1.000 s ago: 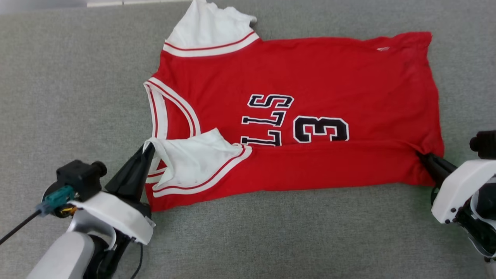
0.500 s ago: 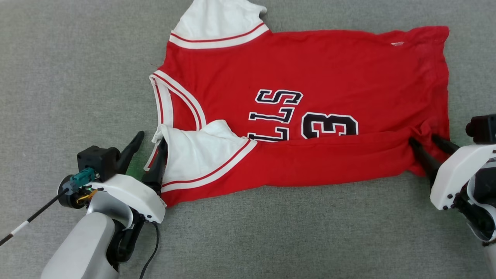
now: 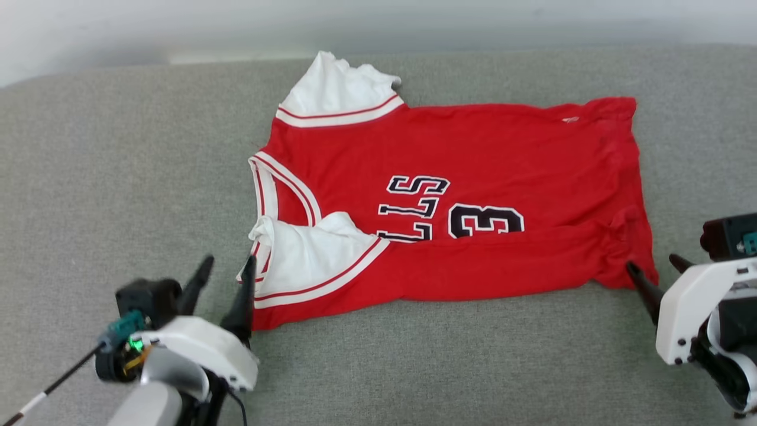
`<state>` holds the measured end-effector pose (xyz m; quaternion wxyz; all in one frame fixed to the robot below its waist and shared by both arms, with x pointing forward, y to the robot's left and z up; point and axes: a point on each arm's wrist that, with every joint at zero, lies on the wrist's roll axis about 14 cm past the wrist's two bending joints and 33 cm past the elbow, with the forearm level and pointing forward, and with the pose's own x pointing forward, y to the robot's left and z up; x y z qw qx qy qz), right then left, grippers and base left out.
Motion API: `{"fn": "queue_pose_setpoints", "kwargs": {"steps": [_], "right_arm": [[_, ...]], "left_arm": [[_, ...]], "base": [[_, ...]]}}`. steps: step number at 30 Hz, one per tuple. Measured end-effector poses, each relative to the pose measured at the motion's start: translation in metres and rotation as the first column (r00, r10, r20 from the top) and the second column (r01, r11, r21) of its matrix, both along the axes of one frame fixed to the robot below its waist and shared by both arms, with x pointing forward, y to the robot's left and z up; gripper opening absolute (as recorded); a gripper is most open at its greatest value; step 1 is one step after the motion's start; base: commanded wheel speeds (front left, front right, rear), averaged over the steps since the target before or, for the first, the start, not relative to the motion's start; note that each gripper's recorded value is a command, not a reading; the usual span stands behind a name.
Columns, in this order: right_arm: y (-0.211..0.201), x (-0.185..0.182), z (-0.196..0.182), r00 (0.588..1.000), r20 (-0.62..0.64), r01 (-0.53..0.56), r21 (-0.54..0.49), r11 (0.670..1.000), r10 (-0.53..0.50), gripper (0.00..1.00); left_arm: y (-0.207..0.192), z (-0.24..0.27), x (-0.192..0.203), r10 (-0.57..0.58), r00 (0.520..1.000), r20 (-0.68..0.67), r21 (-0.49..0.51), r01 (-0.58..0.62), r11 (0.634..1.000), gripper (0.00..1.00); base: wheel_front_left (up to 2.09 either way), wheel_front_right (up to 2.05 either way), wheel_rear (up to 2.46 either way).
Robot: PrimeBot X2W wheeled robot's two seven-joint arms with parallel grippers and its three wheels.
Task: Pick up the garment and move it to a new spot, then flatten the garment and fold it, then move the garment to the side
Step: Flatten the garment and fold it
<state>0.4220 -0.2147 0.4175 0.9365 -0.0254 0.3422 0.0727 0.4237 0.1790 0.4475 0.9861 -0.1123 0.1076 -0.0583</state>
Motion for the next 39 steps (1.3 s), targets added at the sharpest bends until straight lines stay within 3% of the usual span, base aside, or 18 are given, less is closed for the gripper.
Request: {"fn": "queue_pose_setpoints", "kwargs": {"steps": [8,20,25,26,27,28,33,39], "right_arm": [[0.003,-0.023,0.017,0.998,0.017,0.057,0.028,0.998,-0.058,1.0],[-0.01,-0.026,0.013,0.993,0.005,0.117,0.025,0.993,-0.117,1.0],[-0.013,-0.025,0.01,0.992,0.0,0.126,0.021,0.992,-0.126,1.0],[-0.014,-0.025,0.009,0.992,-0.001,0.127,0.02,0.992,-0.127,1.0],[-0.014,-0.024,0.009,0.992,0.0,0.127,0.019,0.992,-0.127,1.0],[-0.014,-0.023,0.01,0.992,0.004,0.126,0.016,0.992,-0.126,1.0],[-0.02,-0.021,0.018,0.993,0.015,0.114,-0.03,0.993,-0.114,1.0],[-0.016,-0.019,0.016,0.996,-0.029,0.08,-0.06,0.995,-0.081,1.0]], "left_arm": [[-0.02,-0.019,-0.04,-0.043,0.979,-0.197,0.01,0.046,0.999,1.0],[-0.005,-0.065,-0.037,0.047,0.913,-0.405,0.157,0.019,0.987,1.0],[-0.016,-0.083,-0.04,-0.006,0.873,-0.487,0.154,0.093,0.984,1.0],[-0.018,-0.084,-0.04,-0.019,0.87,-0.492,0.152,0.108,0.983,0.8],[-0.021,-0.084,-0.039,-0.03,0.87,-0.493,0.147,0.117,0.982,0.18],[-0.024,-0.083,-0.039,-0.044,0.87,-0.492,0.141,0.129,0.982,0.0],[-0.035,-0.075,-0.042,-0.079,0.886,-0.457,0.108,0.144,0.984,0.0],[-0.042,-0.033,-0.036,-0.107,0.95,-0.294,0.078,0.136,0.988,0.0]], "base": [[0.0,0.0,0.0],[0.0,0.0,0.0],[0.0,0.0,0.0],[0.0,0.0,0.0],[0.0,0.0,0.0],[0.0,0.0,0.0],[0.0,0.0,0.0],[0.0,0.0,0.0]]}}
